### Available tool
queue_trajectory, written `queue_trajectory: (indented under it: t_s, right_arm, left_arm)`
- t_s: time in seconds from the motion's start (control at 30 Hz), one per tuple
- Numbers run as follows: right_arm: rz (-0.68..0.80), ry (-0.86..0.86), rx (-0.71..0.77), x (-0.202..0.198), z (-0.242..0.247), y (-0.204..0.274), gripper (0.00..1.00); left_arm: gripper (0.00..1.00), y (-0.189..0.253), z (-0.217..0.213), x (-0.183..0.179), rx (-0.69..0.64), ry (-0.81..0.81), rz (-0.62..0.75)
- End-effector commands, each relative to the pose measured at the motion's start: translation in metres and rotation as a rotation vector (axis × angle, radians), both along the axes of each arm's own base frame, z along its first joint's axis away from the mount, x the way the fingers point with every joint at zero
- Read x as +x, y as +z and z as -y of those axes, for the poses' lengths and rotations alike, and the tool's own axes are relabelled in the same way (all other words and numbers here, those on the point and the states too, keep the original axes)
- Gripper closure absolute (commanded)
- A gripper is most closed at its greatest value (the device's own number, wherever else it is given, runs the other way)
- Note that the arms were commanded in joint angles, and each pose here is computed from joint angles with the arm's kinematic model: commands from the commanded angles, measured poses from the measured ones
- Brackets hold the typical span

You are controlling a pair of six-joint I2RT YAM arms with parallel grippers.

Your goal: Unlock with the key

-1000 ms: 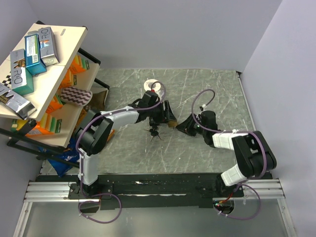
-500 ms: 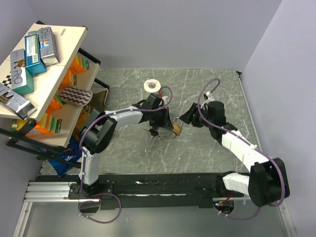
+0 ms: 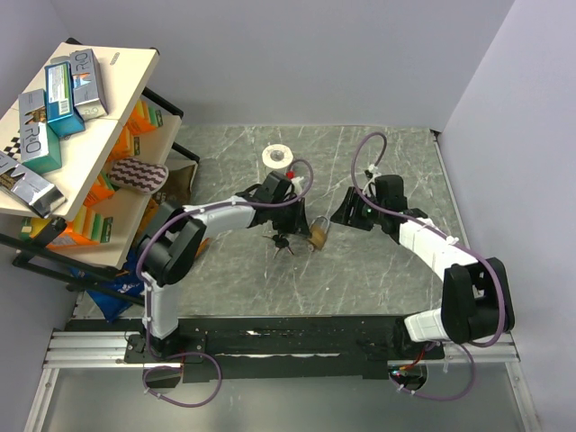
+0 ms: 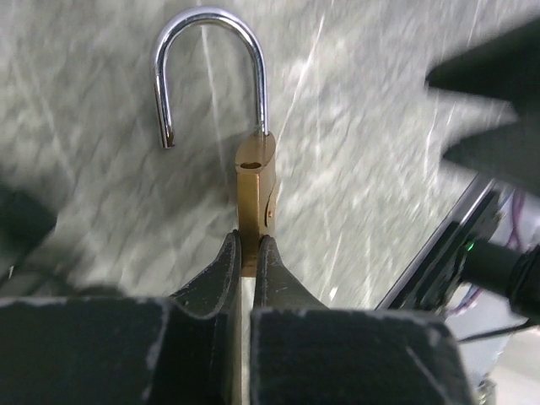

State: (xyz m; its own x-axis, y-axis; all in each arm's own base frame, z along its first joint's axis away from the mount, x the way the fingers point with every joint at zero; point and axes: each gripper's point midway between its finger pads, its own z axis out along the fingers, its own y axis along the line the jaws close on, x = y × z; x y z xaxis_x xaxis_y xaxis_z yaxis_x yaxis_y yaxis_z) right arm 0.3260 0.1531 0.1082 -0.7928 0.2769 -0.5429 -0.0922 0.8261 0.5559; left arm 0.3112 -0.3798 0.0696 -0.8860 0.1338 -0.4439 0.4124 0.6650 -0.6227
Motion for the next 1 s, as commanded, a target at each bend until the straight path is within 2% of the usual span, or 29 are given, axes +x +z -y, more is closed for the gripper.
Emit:
queue_trajectory:
  t_s: [0.0, 0.1, 0.13, 0.2, 0.37, 0.6, 0.8, 0.97]
  right_arm:
    - [0.023, 0.047, -0.005, 0.008, 0.008, 0.008, 0.39]
    - [0.073, 0.111, 0.024, 0.014, 0.011, 0.023, 0.38]
    - [0.113, 0.171, 0.032, 0.016, 0.007, 0.033, 0.19]
    - [0.136, 0.248, 0.035, 0.016, 0.001, 0.042, 0.14]
    - [0.179, 0.426, 0.135, 0.017, -0.022, 0.065, 0.14]
    - [0.129, 0.53, 0.264, 0.011, -0.042, 0.054, 0.15]
    - [0.062, 0.542, 0.298, 0.003, -0.048, 0.024, 0.16]
    - [0.043, 0.483, 0.271, 0.003, -0.047, 0.006, 0.16]
  left_arm:
    - [0.99, 0.05, -0.001, -0.003, -0.088, -0.093, 0.189]
    - [0.99, 0.064, -0.003, -0.015, -0.126, -0.14, 0.205]
    - [0.99, 0.072, -0.004, -0.019, -0.139, -0.149, 0.217]
    - [0.99, 0.082, -0.004, -0.026, -0.165, -0.18, 0.218]
    - [0.99, 0.099, -0.004, -0.038, -0.223, -0.242, 0.197]
    - [0.99, 0.108, -0.015, -0.036, -0.272, -0.221, 0.163]
    - [0.99, 0.101, -0.028, -0.028, -0.281, -0.188, 0.141]
    - [0.99, 0.066, -0.03, -0.019, -0.221, -0.172, 0.103]
